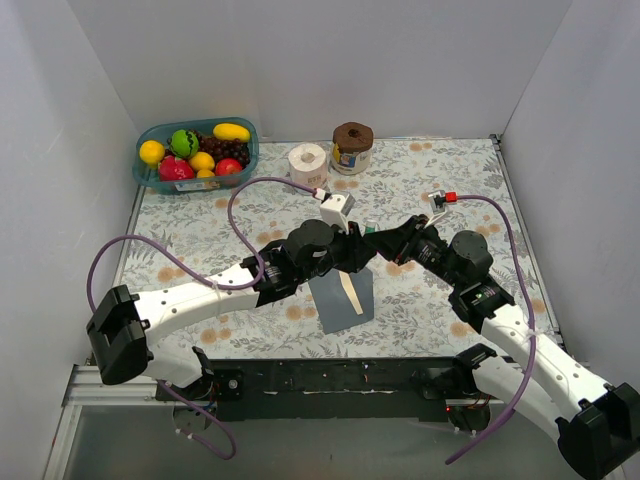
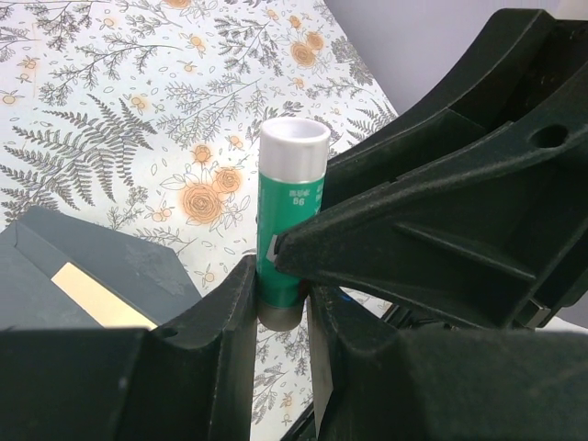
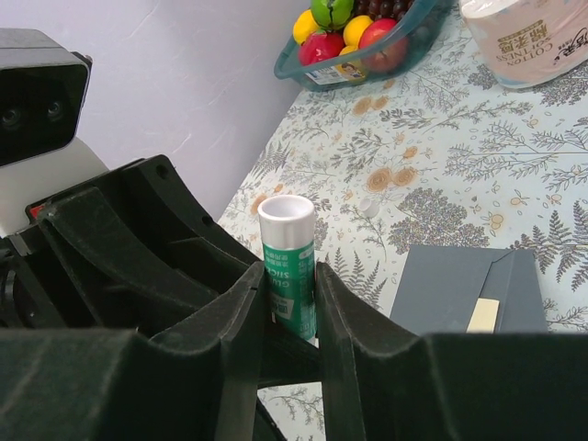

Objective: Place the letter into the envelope and seal it

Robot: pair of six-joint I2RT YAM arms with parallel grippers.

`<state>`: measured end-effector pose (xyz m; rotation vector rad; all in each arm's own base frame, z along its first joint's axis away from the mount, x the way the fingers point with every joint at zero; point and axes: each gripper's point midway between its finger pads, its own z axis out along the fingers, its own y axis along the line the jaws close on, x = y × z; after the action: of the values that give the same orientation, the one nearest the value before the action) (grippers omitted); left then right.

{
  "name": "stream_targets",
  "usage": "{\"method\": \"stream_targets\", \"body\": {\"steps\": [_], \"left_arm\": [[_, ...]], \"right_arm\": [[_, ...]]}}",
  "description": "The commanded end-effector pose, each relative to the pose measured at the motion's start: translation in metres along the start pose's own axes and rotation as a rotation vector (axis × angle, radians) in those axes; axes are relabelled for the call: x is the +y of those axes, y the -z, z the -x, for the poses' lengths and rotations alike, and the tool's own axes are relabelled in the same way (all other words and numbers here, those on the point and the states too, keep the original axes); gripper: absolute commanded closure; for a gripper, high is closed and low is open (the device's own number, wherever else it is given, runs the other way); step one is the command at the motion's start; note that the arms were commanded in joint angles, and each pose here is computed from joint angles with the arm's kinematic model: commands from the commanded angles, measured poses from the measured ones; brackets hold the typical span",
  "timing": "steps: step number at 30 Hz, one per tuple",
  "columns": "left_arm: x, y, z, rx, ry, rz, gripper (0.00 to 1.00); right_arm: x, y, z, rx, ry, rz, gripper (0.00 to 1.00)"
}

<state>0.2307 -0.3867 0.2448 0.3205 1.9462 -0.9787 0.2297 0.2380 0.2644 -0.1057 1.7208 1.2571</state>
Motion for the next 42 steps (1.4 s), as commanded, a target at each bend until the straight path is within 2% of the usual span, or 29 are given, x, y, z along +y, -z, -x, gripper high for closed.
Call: {"method": "stream_targets", "body": {"steps": [1, 3, 5, 8, 11, 12, 16, 22, 26, 29, 33, 42], "left_arm": [[-0.013, 0.017, 0.080, -0.271, 0.061, -0.025, 1.00], [-0.016, 0.017, 0.080, -0.272, 0.062, -0.041, 1.00], [-0.017, 0.017, 0.080, -0.272, 0.062, -0.048, 1.00], [-0.022, 0.018, 0.080, -0.272, 0.060, -0.076, 0.99], [-0.027, 0.019, 0.079, -0.265, 0.050, -0.106, 0.62], [-0.030, 0.022, 0.080, -0.268, 0.047, -0.121, 0.36], [-0.043, 0.029, 0.074, -0.242, 0.024, -0.209, 0.02], [-0.068, 0.049, 0.070, -0.197, -0.020, -0.344, 0.02], [-0.072, 0.079, 0.096, -0.269, -0.054, -0.357, 0.02], [-0.060, 0.085, 0.111, -0.317, -0.049, -0.309, 0.02], [-0.039, 0.071, 0.110, -0.280, 0.000, -0.243, 0.08], [-0.026, 0.025, 0.073, -0.096, 0.056, -0.172, 0.15]], "right_arm": [[0.007, 0.008, -0.039, 0.165, -0.036, 0.063, 0.67], [0.006, 0.008, -0.041, 0.170, -0.038, 0.066, 0.79], [0.008, 0.007, -0.041, 0.169, -0.040, 0.078, 0.98], [0.008, 0.007, -0.044, 0.174, -0.043, 0.088, 0.99], [0.006, 0.008, -0.043, 0.165, -0.037, 0.081, 0.99], [0.007, 0.008, -0.041, 0.158, -0.032, 0.080, 0.99], [0.005, 0.009, -0.032, 0.123, -0.001, 0.053, 0.99], [-0.004, 0.011, -0.022, 0.102, 0.076, -0.024, 0.99], [-0.010, 0.014, -0.018, 0.096, 0.134, -0.055, 0.99], [-0.005, 0.017, -0.020, 0.112, 0.191, -0.017, 0.99], [0.013, 0.022, -0.016, 0.099, 0.270, 0.073, 0.99], [0.025, 0.026, -0.004, 0.076, 0.336, 0.099, 0.99]]}}
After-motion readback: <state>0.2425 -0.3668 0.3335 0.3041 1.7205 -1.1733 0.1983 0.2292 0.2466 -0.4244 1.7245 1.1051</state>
